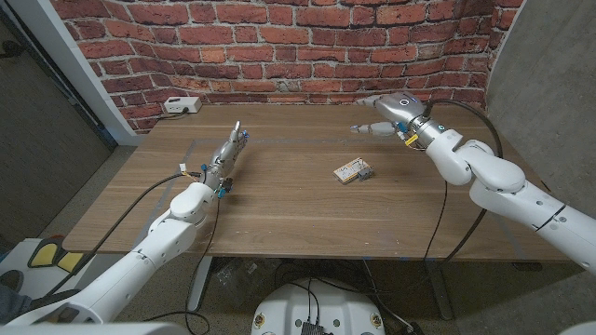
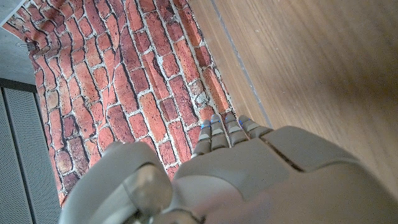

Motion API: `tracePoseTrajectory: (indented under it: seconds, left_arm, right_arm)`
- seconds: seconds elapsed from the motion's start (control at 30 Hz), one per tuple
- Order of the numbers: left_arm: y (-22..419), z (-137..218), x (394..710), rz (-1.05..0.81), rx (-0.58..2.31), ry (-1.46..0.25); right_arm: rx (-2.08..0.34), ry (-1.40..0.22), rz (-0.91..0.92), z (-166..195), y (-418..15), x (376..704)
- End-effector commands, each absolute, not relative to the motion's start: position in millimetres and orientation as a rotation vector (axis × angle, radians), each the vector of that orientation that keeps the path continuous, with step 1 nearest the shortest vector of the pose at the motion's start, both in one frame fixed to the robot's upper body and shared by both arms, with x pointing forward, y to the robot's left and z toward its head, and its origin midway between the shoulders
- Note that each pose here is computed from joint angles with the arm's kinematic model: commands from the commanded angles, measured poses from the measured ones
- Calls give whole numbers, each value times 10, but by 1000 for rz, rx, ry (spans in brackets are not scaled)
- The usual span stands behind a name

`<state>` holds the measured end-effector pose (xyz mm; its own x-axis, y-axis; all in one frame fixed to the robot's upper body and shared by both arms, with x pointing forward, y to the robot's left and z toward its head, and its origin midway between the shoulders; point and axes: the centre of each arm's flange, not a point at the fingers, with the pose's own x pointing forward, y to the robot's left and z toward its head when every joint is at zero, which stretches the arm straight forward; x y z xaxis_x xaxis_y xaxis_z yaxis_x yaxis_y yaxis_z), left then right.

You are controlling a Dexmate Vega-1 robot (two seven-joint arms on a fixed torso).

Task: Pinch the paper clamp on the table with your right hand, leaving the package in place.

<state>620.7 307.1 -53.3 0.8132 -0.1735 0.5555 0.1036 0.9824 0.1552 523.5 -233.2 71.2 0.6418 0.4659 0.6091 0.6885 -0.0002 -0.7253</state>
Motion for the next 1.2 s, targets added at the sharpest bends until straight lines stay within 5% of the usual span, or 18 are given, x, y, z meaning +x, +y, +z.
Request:
tracePoseTrajectory:
  seconds: [0.03, 0.97, 1.2]
  left_arm:
    - [3059, -400, 6124, -149, 157, -639]
    - [2988, -245, 6039, -192, 182, -680]
    - [2946, -259, 6037, -187, 183, -671]
  right_arm:
    - [-1303, -960, -250, 509, -2397, 5322]
    - [-704, -960, -166, 169, -2526, 5407]
    - [-479, -902, -10, 131, -2654, 5519]
